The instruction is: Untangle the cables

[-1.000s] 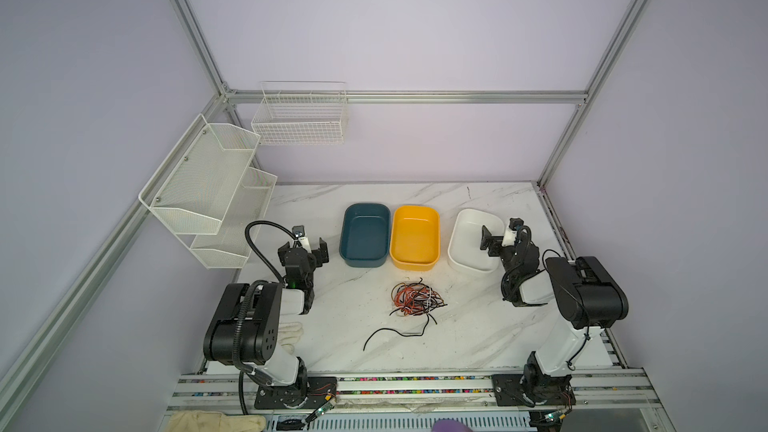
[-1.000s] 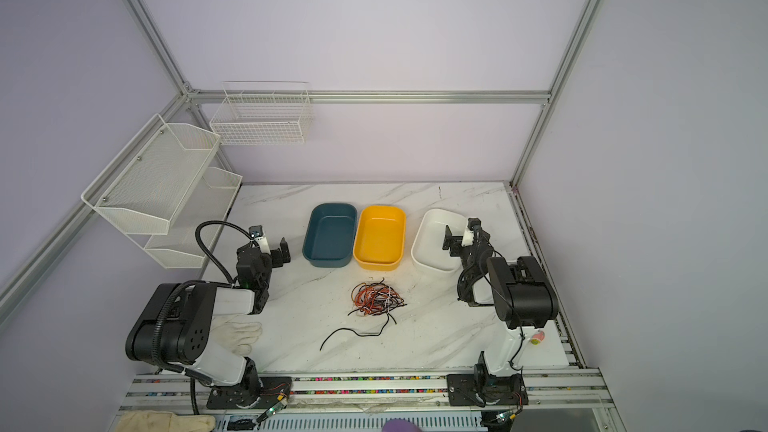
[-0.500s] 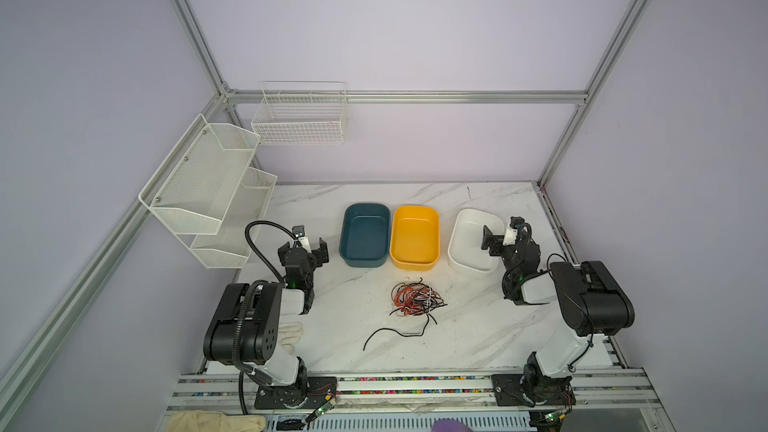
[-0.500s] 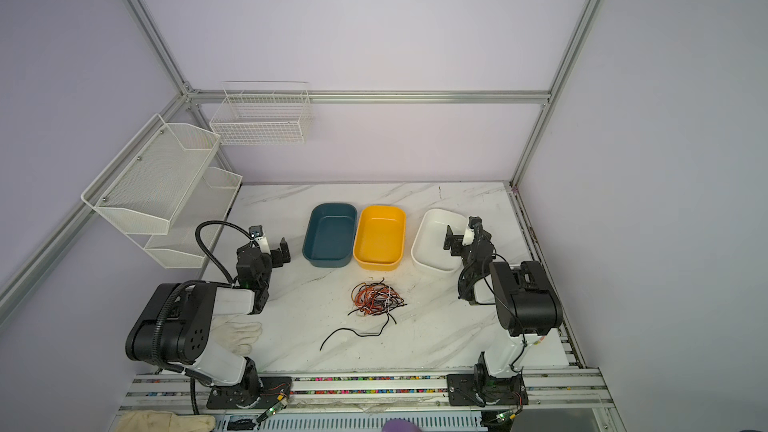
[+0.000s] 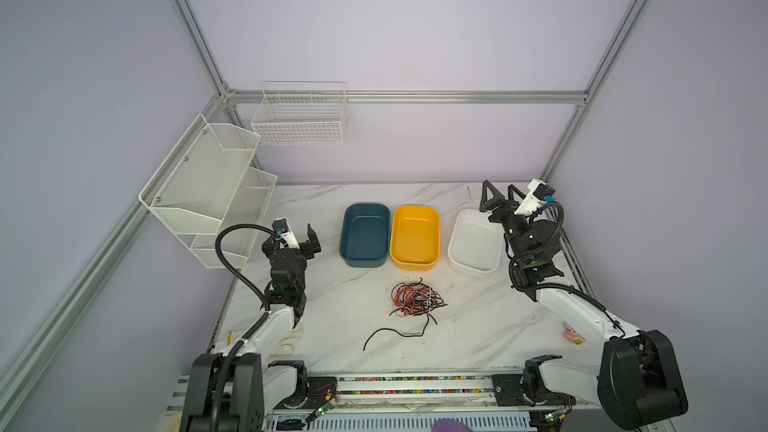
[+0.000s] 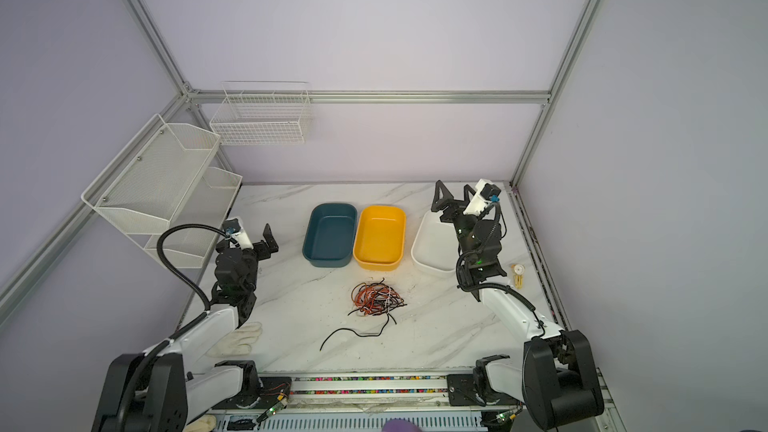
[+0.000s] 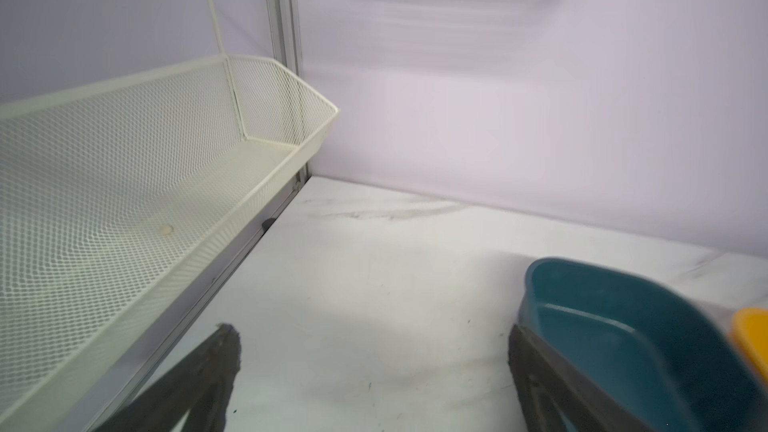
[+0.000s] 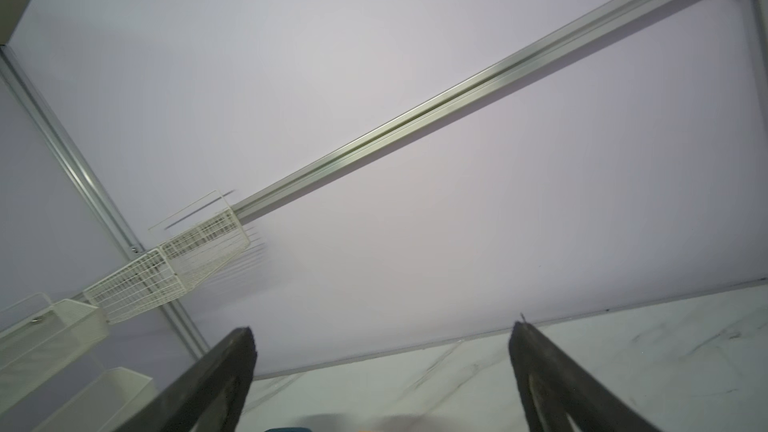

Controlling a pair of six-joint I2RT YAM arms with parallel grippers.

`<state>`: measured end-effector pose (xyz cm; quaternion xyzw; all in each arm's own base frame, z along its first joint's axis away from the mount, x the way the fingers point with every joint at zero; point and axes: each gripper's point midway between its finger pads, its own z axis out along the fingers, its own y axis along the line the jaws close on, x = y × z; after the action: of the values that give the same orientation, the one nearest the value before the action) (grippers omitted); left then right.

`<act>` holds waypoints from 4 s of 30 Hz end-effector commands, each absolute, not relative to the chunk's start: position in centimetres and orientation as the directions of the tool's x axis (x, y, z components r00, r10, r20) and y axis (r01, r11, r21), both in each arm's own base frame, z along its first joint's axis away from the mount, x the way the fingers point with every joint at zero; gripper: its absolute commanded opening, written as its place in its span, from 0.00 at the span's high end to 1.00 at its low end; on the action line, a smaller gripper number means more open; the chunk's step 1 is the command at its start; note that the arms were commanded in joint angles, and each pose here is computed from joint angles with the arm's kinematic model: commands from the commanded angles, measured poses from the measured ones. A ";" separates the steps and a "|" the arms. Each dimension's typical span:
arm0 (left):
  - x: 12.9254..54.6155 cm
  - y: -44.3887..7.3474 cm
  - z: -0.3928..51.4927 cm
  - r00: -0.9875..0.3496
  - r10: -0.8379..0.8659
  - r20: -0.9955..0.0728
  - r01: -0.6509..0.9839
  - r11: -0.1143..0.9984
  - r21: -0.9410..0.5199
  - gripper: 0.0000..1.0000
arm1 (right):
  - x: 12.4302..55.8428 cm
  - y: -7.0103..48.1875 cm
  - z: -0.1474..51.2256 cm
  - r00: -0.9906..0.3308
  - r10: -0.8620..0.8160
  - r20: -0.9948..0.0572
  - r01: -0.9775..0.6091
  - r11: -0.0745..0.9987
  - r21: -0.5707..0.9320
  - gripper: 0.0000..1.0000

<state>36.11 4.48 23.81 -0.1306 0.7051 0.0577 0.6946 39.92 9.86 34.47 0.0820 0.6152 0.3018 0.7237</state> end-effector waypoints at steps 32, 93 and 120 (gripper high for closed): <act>29.2 -10.8 18.8 -0.650 -0.404 -0.643 -0.079 0.878 -0.472 0.00 | 21.5 21.0 12.2 -0.753 0.244 -0.611 -0.195 0.804 0.561 0.40; 26.8 -26.7 10.8 -0.888 -0.119 -0.445 0.140 0.851 -0.507 0.01 | 21.9 26.3 13.9 -0.698 0.043 -0.715 -0.350 0.850 0.393 1.00; 23.0 -24.9 7.4 -0.909 -0.119 -0.400 0.133 0.826 -0.548 0.20 | 20.4 30.2 26.7 -0.579 0.126 -0.806 -0.567 0.648 0.508 1.00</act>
<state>23.87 -25.54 8.06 0.0045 0.9312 -0.2950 0.2142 20.53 29.64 22.62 -0.1378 0.8274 0.3586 0.4097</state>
